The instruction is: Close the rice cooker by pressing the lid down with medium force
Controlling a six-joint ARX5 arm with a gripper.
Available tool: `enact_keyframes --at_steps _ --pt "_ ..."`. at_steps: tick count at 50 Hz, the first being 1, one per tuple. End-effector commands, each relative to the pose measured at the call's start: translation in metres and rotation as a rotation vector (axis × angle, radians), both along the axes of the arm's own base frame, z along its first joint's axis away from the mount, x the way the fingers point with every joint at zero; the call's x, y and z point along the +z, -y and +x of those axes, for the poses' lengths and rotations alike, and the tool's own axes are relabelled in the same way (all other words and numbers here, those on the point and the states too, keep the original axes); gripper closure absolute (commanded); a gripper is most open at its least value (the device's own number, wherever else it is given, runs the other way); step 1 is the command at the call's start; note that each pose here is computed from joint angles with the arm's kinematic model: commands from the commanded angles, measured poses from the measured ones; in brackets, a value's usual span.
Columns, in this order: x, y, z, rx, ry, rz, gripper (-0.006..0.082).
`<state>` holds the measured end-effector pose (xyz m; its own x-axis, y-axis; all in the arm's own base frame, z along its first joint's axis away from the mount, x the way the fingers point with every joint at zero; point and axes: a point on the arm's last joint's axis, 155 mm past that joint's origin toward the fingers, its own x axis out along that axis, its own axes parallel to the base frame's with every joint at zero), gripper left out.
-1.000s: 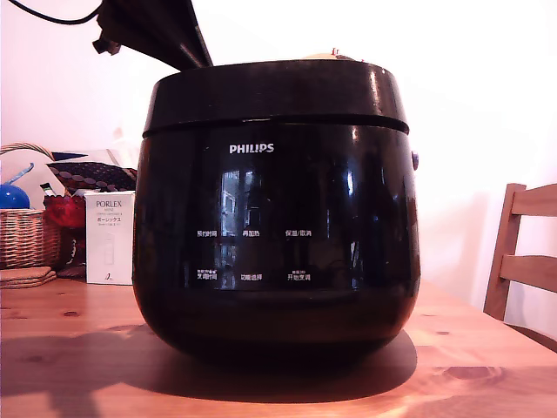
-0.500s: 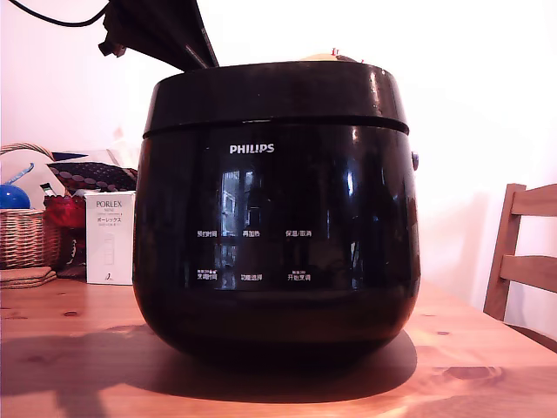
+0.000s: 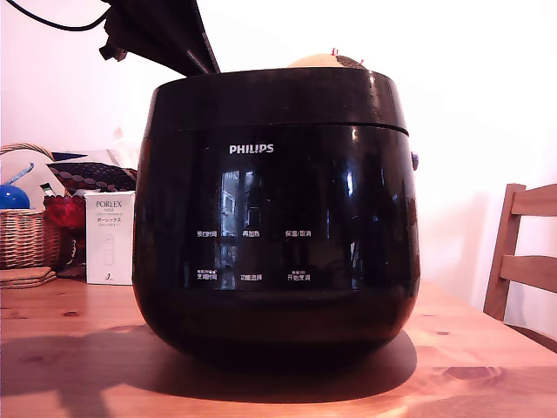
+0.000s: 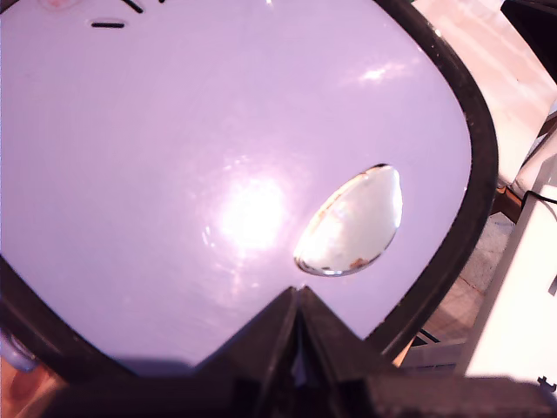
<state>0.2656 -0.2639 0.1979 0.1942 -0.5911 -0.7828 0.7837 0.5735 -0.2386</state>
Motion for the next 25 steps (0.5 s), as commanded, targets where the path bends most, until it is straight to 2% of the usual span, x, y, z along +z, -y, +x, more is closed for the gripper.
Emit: enact_keyframes --at_steps 1,12,25 --pt "-0.089 -0.023 -0.022 0.018 -0.223 0.198 0.0788" --pt "-0.079 -0.019 -0.019 0.007 -0.189 0.165 0.0788" --pt "-0.049 -0.012 -0.008 0.011 -0.069 0.085 0.0788"
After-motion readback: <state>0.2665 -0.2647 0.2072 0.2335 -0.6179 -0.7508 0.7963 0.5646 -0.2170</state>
